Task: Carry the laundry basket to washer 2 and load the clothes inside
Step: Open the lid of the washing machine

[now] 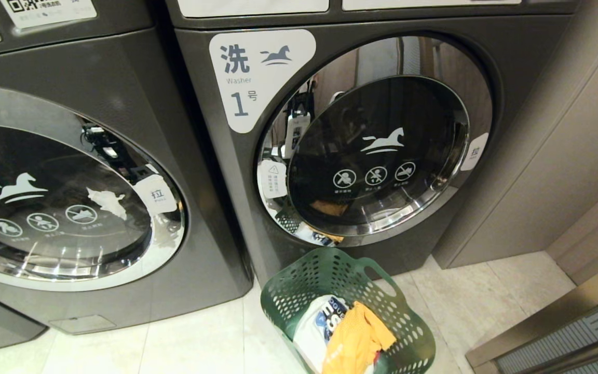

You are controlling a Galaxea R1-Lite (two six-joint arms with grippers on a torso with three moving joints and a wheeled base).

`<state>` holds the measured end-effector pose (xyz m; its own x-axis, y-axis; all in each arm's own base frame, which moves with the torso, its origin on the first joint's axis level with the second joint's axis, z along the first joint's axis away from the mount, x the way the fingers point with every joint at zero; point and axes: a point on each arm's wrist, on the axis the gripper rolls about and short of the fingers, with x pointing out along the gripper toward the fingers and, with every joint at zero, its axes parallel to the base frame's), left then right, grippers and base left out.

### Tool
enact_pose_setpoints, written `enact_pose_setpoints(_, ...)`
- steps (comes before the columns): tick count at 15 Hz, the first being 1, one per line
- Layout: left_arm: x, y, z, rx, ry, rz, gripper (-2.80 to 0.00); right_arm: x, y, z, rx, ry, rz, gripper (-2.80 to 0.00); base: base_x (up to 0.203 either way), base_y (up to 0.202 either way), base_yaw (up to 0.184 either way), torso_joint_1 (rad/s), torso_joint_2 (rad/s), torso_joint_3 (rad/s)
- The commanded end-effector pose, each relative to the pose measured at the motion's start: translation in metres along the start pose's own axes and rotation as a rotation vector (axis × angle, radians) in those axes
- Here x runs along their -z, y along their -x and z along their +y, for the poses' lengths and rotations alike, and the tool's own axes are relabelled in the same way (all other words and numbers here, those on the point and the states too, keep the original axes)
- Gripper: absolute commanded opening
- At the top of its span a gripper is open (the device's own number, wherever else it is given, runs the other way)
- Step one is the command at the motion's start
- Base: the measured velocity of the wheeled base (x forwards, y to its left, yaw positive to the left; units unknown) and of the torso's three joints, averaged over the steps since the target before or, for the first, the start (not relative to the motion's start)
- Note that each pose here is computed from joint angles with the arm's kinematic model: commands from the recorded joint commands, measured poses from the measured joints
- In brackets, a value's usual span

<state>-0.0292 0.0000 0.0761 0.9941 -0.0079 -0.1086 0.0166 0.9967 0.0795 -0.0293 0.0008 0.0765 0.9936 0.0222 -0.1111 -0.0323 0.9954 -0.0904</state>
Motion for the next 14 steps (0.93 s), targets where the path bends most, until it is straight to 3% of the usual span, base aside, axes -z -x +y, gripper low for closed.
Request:
enact_pose_setpoints(1,0.0,0.0,0.0,0.001,-0.001,0.0,-2.8,0.0,0.0,0.0,-0.001,0.001,0.002,-2.8,0.0,0.0,0.0,0.0,0.0,0.0)
enact_pose_setpoints(6,0.0,0.0,0.0,0.003,0.001,0.0,-2.8,0.0,0.0,0.0,-0.001,0.002,0.002,-2.8,0.0,0.0,0.0,0.0,0.0,0.0)
enact_pose_setpoints(7,0.0,0.0,0.0,0.007,0.001,0.0,0.0,0.0,0.0,0.0,-0.003,0.002,0.002,-2.8,0.0,0.0,0.0,0.0,0.0,0.0)
enact_pose_setpoints(11,-0.008,0.003,0.001,0.002,0.03,-0.033,0.0,0.0,0.0,0.0,-0.002,-0.002,0.002,-2.8,0.0,0.0,0.0,0.0,0.0,0.0)
enact_pose_setpoints(13,-0.045,0.019,0.003,-0.003,0.036,-0.139,0.0,0.0,0.0,0.0,-0.001,-0.005,0.001,-2.8,0.0,0.0,0.0,0.0,0.0,0.0)
enact_pose_setpoints(14,-0.062,0.022,0.005,-0.003,0.039,-0.145,0.0,0.0,0.0,0.0,-0.001,-0.005,0.001,-2.8,0.0,0.0,0.0,0.0,0.0,0.0)
